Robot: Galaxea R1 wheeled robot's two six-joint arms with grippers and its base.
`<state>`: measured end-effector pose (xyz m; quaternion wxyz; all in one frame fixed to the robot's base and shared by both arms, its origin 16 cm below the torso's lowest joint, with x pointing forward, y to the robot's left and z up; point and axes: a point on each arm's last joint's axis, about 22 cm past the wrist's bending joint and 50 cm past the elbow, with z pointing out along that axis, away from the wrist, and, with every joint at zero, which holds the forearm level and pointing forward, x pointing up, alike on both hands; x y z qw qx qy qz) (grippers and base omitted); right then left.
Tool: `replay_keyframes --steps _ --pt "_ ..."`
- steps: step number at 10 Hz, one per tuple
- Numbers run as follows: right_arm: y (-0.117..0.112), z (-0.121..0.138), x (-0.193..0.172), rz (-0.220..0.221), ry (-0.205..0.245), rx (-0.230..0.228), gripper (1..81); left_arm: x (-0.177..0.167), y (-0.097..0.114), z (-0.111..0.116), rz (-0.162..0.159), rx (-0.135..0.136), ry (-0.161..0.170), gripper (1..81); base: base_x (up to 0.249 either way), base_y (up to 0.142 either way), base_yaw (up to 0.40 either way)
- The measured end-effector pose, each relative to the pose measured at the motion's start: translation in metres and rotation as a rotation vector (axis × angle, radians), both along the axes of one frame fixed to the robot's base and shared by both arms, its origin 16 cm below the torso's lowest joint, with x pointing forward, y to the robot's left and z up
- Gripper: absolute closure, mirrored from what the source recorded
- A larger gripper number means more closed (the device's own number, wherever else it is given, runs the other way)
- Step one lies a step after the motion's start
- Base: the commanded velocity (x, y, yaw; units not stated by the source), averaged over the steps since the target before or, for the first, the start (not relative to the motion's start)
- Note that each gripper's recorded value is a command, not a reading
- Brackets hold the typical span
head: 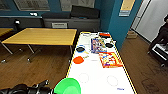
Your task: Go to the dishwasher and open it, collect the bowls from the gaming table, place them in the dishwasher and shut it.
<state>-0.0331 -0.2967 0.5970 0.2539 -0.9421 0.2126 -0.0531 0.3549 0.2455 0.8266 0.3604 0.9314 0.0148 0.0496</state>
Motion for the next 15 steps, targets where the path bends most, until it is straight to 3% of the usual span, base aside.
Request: replay_keyframes --steps 1,2,4,5,7,8,9,10,12,14,15 --pt "0.0 0.0 0.0 0.0 -0.002 0.0 81.1 -0.028 0.007 -0.016 -0.015 0.016 0.048 81.1 0.0 0.0 0.0" --pt "-0.001 0.0 0.0 0.0 -0.001 -0.002 81.1 -0.055 0.009 -0.028 -0.049 0.019 0.074 81.1 0.0 0.0 0.0" --pt "-0.001 -0.001 -0.002 0.001 0.001 -0.003 81.1 -0.093 0.03 -0.035 -0.119 0.026 0.086 81.1 0.0 0.0 0.0" --pt "-0.001 -0.001 -0.003 0.002 0.004 -0.002 81.1 -0.104 0.041 -0.036 -0.139 0.019 0.087 81.1 0.0 0.0 0.0" --pt "-0.001 -0.002 -0.006 0.008 0.011 -0.003 81.1 -0.118 0.057 -0.049 -0.081 0.003 0.118 81.1 0.0 0.0 0.0" --pt "-0.003 -0.003 -0.007 0.011 0.012 -0.006 81.1 -0.134 0.066 -0.062 -0.084 0.02 0.144 81.1 0.0 0.0 0.0" --pt "-0.006 -0.005 -0.008 0.014 0.013 -0.013 81.1 -0.139 0.072 -0.075 -0.106 0.036 0.131 81.1 0.0 0.0 0.0" --pt "-0.008 -0.006 -0.009 0.015 0.014 -0.019 81.1 -0.136 0.066 -0.09 -0.127 0.031 0.094 81.1 0.0 0.0 0.0" --pt "-0.01 -0.009 -0.011 0.02 0.021 -0.023 81.1 -0.161 0.048 -0.118 -0.165 0.007 0.104 81.1 0.0 0.0 0.0" --pt "-0.015 -0.01 -0.017 0.039 0.04 -0.026 81.1 -0.178 0.059 -0.137 -0.158 0.037 0.115 81.1 0.0 0.0 0.0" --pt "-0.018 -0.012 -0.018 0.042 0.04 -0.034 81.1 -0.184 0.067 -0.147 -0.132 0.059 0.109 81.1 0.0 0.0 0.0"
